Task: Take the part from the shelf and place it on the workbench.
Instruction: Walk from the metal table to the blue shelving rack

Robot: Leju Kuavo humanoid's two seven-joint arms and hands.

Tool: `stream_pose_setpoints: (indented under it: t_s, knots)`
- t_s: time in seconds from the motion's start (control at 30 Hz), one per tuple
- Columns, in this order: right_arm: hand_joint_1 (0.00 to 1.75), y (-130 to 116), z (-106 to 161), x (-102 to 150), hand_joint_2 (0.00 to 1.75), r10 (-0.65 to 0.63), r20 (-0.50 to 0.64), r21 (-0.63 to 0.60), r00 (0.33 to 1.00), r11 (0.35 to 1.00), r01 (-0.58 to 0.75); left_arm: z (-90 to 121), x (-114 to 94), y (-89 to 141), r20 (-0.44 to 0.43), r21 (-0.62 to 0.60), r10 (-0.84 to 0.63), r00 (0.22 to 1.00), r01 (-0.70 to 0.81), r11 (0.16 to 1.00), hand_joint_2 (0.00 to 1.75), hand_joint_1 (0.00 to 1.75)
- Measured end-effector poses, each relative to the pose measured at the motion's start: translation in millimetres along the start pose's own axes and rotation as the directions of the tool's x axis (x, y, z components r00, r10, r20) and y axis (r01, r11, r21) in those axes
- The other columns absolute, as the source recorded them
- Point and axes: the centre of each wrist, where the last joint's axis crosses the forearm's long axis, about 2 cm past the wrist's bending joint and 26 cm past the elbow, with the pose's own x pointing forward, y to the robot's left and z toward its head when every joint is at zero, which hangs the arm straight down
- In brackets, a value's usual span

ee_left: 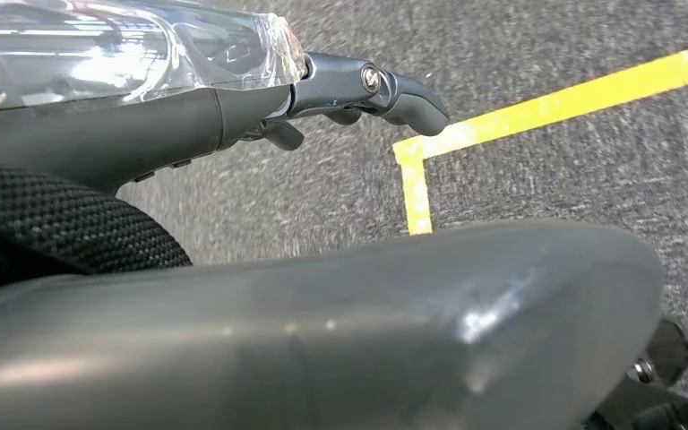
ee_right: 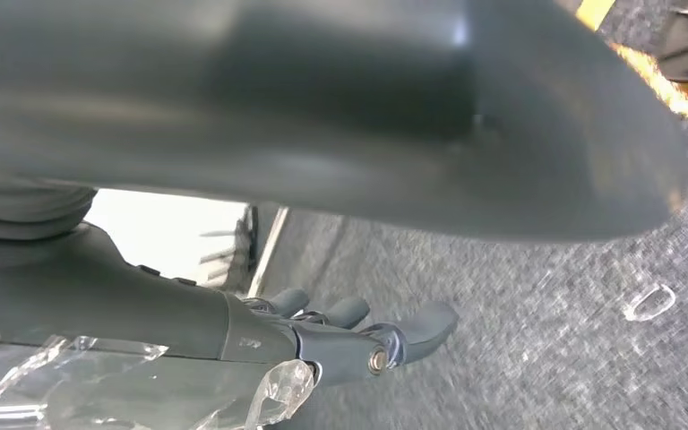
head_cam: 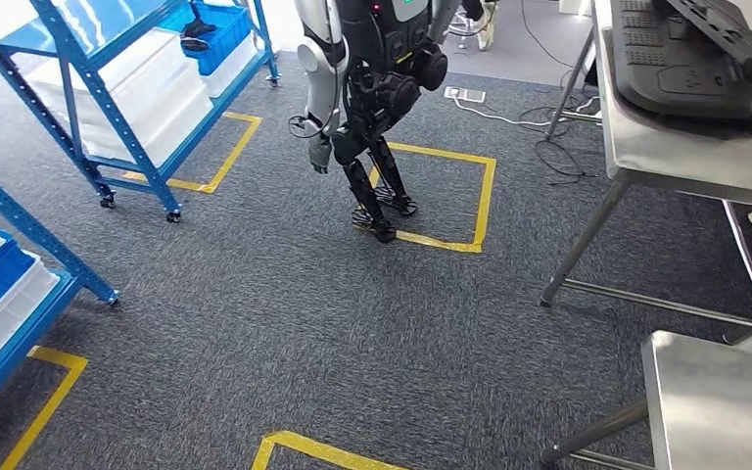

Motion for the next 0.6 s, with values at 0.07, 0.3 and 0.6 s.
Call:
stream_pose_setpoints:
  t_s: [0.07, 0.3, 0.6]
  knots:
    - [0.00, -0.3, -0.2, -0.5, 0.00, 0.000, 0.000, -0.001, 1.000, 1.000, 0.000, 0.0, 1.1, 0.1, 0.002, 0.001, 0.001, 1.000, -0.001, 1.000, 0.00, 0.00]
    - [0.00, -0.8, -0.2, 0.0, 0.00, -0.003, 0.000, -0.004, 1.000, 1.000, 0.003, -0.3, 3.1, 1.0, 0.005, 0.005, 0.004, 1.000, -0.004, 1.000, 0.00, 0.00]
    - [0.00, -2.0, -0.5, 0.3, 0.00, -0.004, -0.002, -0.006, 1.000, 1.000, 0.004, 0.0, 2.3, 0.2, 0.004, 0.002, 0.000, 1.000, 0.000, 1.000, 0.00, 0.00]
